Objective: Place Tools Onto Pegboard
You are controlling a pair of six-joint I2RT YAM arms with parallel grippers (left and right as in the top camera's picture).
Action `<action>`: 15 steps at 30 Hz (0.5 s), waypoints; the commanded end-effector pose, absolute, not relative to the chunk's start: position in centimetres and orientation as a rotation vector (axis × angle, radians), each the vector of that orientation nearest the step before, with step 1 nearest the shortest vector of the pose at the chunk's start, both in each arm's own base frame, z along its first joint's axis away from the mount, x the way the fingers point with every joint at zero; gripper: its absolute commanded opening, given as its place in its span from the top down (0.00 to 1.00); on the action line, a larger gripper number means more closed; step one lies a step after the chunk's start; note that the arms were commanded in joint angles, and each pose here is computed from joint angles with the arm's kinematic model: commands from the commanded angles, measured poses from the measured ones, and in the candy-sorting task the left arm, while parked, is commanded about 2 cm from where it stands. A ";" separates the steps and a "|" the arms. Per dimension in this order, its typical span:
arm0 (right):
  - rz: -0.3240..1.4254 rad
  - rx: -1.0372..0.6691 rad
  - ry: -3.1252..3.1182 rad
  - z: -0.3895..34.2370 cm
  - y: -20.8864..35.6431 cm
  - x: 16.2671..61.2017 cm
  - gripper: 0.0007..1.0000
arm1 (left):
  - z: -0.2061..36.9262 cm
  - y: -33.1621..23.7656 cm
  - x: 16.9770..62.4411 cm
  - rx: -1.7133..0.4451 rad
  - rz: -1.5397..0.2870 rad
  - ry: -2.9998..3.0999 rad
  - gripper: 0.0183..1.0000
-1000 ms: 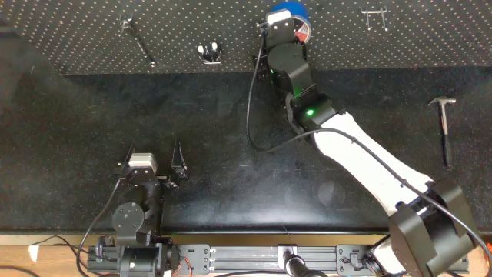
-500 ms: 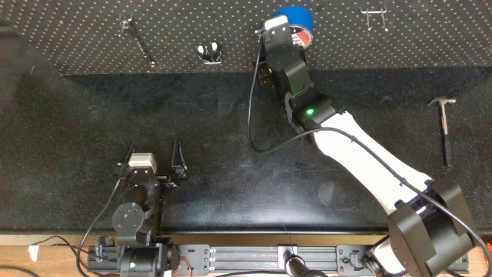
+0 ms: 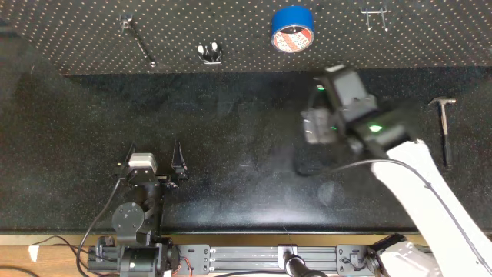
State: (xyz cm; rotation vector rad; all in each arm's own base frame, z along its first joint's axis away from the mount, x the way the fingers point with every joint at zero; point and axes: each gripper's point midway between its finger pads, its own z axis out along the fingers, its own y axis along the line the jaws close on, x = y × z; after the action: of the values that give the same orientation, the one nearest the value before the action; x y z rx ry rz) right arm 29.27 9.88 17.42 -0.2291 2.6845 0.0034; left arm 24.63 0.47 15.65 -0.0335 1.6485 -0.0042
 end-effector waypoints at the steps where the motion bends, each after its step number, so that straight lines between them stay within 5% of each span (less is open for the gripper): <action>1: -0.067 0.146 2.675 19.4 1.9 28.1 0.02 | 15.5 0.2 24.6 -0.014 -0.004 1.651 0.00; 4: -0.146 0.503 2.624 19.8 -5.7 27.4 0.02 | 15.5 0.2 24.6 -0.014 -0.004 1.651 0.00; 10: -0.299 0.918 2.563 19.2 -16.6 22.9 0.02 | 15.5 0.2 24.6 -0.014 -0.004 1.651 0.00; 11: -0.401 0.892 2.593 19.3 -18.5 21.4 0.02 | 15.5 0.2 24.6 -0.014 -0.004 1.651 0.00; 12: -0.443 0.661 2.696 19.1 -19.6 20.6 0.02 | 15.5 0.2 24.6 -0.014 -0.004 1.651 0.00; 15: -0.353 0.446 2.775 17.5 -20.6 20.5 0.02 | 15.5 0.2 24.6 -0.014 -0.004 1.651 0.01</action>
State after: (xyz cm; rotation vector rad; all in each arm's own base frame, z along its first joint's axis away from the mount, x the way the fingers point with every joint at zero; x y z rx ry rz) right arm 20.50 -19.92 18.86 0.7586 2.6592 -0.3938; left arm 24.63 0.46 15.65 -0.0332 1.6485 -0.0045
